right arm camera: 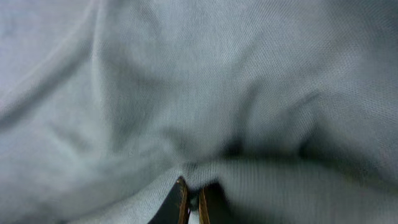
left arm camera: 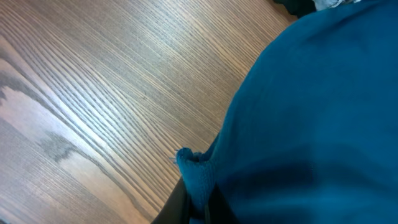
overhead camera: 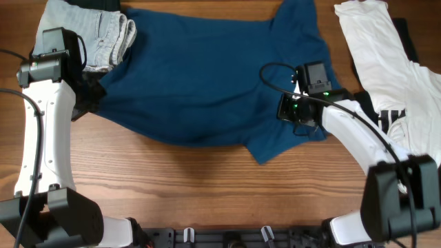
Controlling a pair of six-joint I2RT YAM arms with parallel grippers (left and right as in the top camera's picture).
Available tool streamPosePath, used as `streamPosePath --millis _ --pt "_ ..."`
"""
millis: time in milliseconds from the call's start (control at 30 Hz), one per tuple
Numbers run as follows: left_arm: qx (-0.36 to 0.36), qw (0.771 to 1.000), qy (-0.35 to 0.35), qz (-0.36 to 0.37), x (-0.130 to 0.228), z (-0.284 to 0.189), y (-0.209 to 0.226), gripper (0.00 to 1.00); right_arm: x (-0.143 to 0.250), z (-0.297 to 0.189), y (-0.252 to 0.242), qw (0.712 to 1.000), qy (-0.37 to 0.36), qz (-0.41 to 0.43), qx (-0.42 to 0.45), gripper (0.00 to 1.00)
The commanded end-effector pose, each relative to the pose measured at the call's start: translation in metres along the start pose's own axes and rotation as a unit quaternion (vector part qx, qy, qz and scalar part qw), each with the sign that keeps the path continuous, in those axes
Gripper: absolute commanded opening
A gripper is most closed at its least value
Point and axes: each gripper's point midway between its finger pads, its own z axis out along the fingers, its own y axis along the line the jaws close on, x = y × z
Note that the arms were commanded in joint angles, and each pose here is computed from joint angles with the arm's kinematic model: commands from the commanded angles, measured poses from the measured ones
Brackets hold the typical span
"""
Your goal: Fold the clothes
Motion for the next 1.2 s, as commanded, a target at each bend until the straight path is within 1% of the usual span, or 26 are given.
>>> streamPosePath --millis 0,33,67,200,267,300,400,533,667,767,933,1033,1167 --pt "0.003 1.0 -0.008 0.002 -0.002 -0.004 0.003 0.04 -0.007 0.002 0.002 1.0 0.004 -0.006 -0.003 0.67" --pt "0.003 1.0 -0.008 0.002 -0.002 -0.004 0.003 0.04 -0.006 -0.003 0.003 1.0 0.007 -0.011 -0.004 0.74" --pt "0.004 1.0 -0.009 0.002 -0.003 -0.004 0.003 0.04 -0.007 -0.009 0.004 1.0 0.009 -0.012 -0.003 0.76" --pt "0.006 1.0 -0.013 0.001 -0.005 -0.004 0.001 0.04 -0.002 -0.039 0.008 1.0 0.01 -0.011 -0.002 0.77" --pt "0.006 1.0 -0.013 0.001 -0.005 -0.004 0.001 0.04 0.012 -0.047 0.001 0.999 0.034 0.002 0.013 0.76" --pt "0.007 1.0 -0.013 0.001 -0.005 -0.004 0.001 0.04 0.028 -0.046 -0.008 0.997 0.062 0.014 0.034 0.76" --pt "0.01 1.0 -0.013 0.0 -0.005 -0.004 0.0 0.04 0.05 -0.037 -0.02 0.994 0.093 0.041 0.051 0.73" --pt "0.013 1.0 -0.014 0.0 -0.006 -0.004 -0.001 0.04 0.073 -0.022 -0.031 0.99 0.114 0.064 0.058 0.68" --pt "0.018 1.0 -0.022 -0.002 -0.01 -0.005 -0.003 0.04 0.092 -0.008 -0.034 0.988 0.125 0.064 0.063 0.58" --pt "0.018 1.0 -0.022 -0.002 -0.01 -0.005 -0.003 0.04 0.096 -0.001 -0.028 0.99 0.115 0.052 0.061 0.54" --pt "0.018 1.0 -0.023 -0.002 -0.01 -0.005 -0.004 0.04 0.103 0.009 -0.032 0.99 0.104 0.06 0.069 0.46" --pt "0.018 1.0 -0.023 -0.002 -0.01 -0.005 -0.004 0.04 0.108 0.015 -0.037 0.99 0.103 0.06 0.071 0.45" --pt "0.021 1.0 -0.022 -0.003 -0.01 -0.005 -0.005 0.04 0.104 0.023 -0.036 0.993 0.085 0.055 0.062 0.45"
